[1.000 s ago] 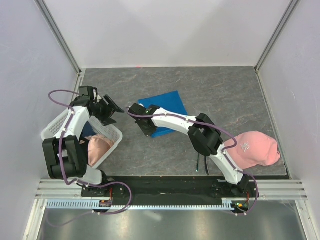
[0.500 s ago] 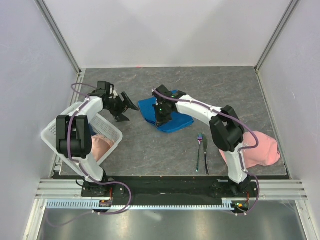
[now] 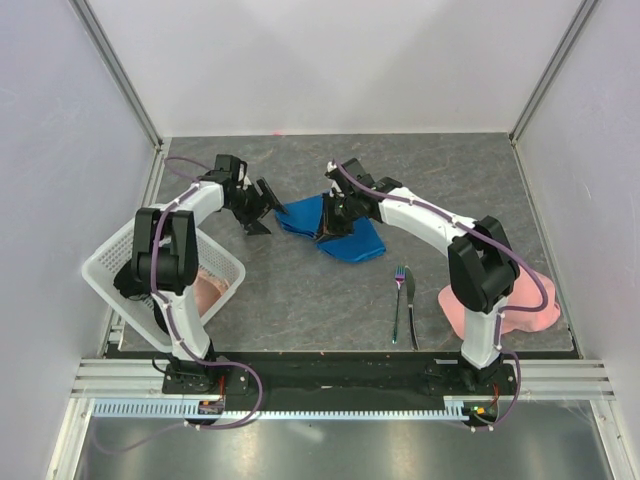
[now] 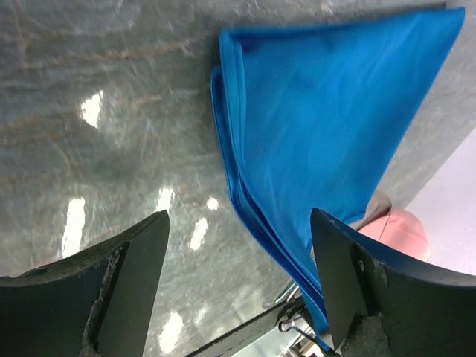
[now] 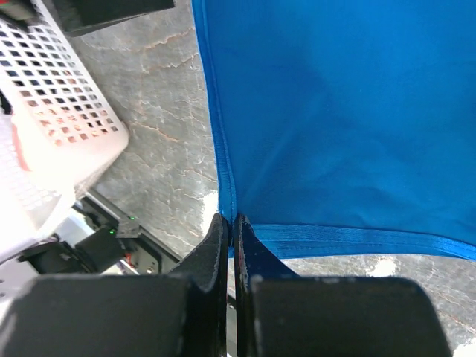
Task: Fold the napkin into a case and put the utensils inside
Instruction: Fold the 2/3-rectangle-folded napkin at the center of the board.
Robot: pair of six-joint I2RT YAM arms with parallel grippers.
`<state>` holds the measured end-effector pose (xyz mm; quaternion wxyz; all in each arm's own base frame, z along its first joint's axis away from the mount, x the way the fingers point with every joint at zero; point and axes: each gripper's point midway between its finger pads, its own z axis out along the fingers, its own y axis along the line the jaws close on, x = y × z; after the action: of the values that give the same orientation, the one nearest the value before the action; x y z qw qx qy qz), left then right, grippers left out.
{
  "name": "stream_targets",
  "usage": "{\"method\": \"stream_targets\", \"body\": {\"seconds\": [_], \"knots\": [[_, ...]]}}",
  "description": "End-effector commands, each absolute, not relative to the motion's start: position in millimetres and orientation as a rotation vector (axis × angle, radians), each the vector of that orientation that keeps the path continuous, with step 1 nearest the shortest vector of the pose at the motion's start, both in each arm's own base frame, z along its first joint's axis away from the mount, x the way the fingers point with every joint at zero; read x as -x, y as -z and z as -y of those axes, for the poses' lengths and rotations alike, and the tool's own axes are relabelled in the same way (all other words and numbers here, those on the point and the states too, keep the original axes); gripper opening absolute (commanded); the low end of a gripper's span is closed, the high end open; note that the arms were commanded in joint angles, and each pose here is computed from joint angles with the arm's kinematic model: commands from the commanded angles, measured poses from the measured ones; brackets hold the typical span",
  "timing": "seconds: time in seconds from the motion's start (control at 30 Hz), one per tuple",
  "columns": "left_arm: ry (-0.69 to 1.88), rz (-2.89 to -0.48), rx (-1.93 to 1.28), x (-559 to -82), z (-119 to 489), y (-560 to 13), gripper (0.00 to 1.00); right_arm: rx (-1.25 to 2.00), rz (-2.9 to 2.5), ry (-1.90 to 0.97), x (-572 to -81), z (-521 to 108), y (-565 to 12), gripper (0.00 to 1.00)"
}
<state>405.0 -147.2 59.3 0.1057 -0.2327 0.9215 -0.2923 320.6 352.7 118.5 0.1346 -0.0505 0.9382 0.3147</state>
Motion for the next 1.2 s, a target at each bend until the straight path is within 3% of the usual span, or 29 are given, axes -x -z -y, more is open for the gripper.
{"method": "stream_targets", "body": {"seconds": [0.0,0.7,0.87,1.1,1.13,1.17], "knots": [[0.870,-2.657,0.709,-431.6,150.5,-62.0,0.82,0.101,-2.650,-1.014,-323.9,-350.8,-144.5,0.00],[0.839,-2.648,0.693,-452.0,165.3,-34.6,0.70,-0.036,-2.566,-1.180,-331.9,-334.8,-168.4,0.00],[0.848,-2.643,0.704,-455.5,167.9,-31.8,0.63,-0.039,-2.560,-1.200,-330.0,-334.2,-169.9,0.00],[0.792,-2.597,0.635,-467.8,161.0,-46.4,0.35,-0.032,-2.610,-1.198,-314.8,-327.2,-149.4,0.00],[0.777,-2.598,0.625,-468.3,159.3,-49.5,0.21,-0.025,-2.615,-1.197,-311.7,-325.5,-146.3,0.00],[0.749,-2.608,0.606,-465.4,156.1,-53.0,0.16,-0.027,-2.638,-1.195,-303.3,-322.1,-138.7,0.00]]}}
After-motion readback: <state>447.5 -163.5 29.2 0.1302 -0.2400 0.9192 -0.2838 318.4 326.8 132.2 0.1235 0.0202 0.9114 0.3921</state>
